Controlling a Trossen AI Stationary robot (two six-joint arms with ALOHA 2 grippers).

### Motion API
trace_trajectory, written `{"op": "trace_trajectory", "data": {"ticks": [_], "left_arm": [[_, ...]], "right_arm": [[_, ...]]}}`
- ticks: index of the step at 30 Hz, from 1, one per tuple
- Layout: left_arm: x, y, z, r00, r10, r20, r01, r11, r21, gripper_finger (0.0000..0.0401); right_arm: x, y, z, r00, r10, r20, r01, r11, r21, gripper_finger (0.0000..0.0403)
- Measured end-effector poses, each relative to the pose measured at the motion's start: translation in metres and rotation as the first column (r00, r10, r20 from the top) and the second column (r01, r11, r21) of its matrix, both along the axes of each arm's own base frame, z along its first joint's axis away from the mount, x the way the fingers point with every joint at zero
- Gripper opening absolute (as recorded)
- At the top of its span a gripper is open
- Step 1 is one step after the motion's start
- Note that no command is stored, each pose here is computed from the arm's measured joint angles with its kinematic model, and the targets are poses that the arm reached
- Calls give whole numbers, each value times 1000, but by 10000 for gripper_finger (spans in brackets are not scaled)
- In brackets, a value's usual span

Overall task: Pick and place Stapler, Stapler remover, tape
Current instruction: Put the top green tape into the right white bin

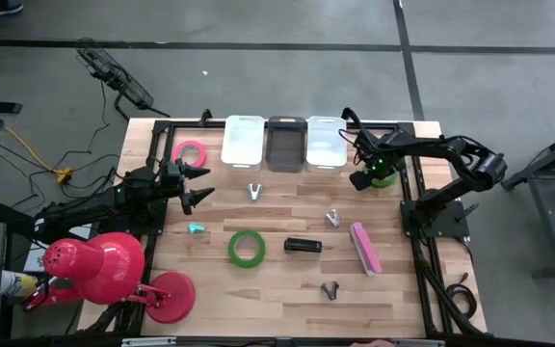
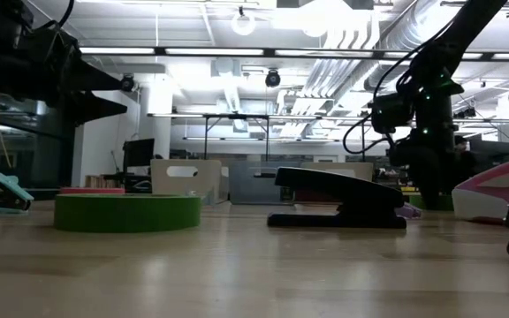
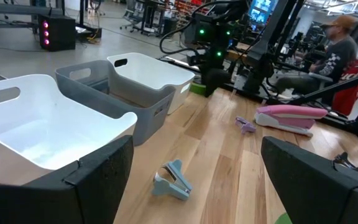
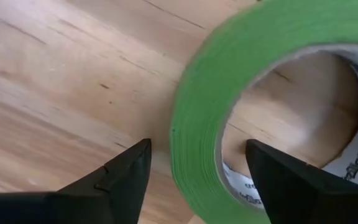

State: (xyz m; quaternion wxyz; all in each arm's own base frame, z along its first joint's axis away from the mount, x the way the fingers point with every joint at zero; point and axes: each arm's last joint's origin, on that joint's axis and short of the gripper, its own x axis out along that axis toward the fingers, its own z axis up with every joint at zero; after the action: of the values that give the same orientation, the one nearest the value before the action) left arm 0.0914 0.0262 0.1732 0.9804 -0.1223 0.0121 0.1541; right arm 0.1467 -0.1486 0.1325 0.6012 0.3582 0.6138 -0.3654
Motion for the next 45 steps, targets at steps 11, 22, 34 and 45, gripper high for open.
{"op": "trace_trajectory", "data": {"ticks": [11,22,34,45], "left_arm": [[0,0,0,1000,0,0,0,1000,0,349],[0,0,0,1000,0,0,0,1000,0,349],[0,0,0,1000,0,-1,0,1000,0,349],[0,0,0,1000,0,0,0,1000,0,349]], "right_arm": [[-1,0,-1,999,43,-10,-43,999,2,100],[0,-1,12,998,59,-36,-57,997,47,79],[19,-20,83,942,335,8,-335,942,14,79],[45,-34,148,753,654,68,-641,753,-148,79]]}}
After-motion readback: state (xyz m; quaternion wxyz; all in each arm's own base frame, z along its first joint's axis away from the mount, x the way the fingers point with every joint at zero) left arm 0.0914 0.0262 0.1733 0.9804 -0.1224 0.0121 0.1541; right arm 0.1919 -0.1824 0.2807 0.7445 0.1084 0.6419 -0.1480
